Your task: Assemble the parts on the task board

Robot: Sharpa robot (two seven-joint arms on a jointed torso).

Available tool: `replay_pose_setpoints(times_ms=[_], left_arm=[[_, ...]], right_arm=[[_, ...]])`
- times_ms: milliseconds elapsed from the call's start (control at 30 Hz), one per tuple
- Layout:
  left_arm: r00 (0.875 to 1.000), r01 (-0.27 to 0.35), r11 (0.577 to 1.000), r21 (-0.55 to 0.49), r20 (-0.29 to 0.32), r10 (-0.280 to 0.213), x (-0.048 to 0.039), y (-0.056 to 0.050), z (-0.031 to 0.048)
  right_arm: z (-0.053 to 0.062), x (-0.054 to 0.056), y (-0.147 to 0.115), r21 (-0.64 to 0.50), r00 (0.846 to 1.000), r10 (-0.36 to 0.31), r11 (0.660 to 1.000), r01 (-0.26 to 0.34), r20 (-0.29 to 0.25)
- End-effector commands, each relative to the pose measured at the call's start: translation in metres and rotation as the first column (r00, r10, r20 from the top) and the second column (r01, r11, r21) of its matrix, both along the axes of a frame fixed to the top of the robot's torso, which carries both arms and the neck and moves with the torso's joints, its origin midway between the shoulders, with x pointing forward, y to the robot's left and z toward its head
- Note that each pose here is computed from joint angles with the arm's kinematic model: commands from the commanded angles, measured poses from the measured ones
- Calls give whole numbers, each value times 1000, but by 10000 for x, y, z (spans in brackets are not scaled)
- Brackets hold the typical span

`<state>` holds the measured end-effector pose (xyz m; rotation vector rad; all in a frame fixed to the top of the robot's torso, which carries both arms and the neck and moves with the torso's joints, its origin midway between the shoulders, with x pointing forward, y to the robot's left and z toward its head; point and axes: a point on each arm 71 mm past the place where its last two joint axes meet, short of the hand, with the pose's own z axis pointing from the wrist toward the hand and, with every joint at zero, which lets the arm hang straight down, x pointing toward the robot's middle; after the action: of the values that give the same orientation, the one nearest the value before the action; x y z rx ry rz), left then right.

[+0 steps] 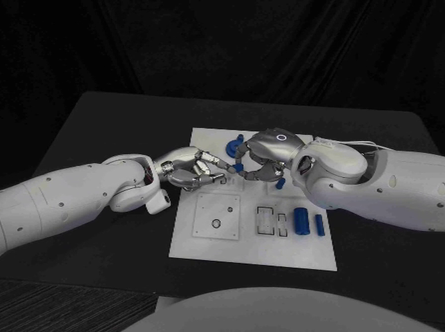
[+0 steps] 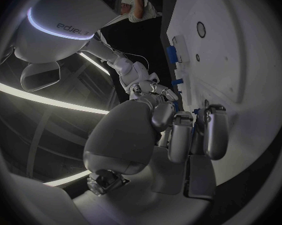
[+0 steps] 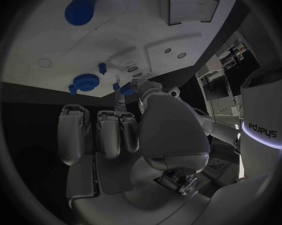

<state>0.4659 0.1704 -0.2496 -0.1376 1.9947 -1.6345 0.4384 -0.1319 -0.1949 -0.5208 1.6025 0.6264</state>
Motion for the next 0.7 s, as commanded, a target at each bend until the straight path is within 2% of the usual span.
replay_pose_setpoints(times_ms=[33,700], left_arm=[[1000,13,1000,-8,-8,-13,-12,-22,-4],[999,9,1000,25,-33,-8,16,-6,-50]], right_arm=[[-9,-9,8,-12,1000,1,1000,-1,-3],[7,-41,28,1,1000,13,1000,-13,1]])
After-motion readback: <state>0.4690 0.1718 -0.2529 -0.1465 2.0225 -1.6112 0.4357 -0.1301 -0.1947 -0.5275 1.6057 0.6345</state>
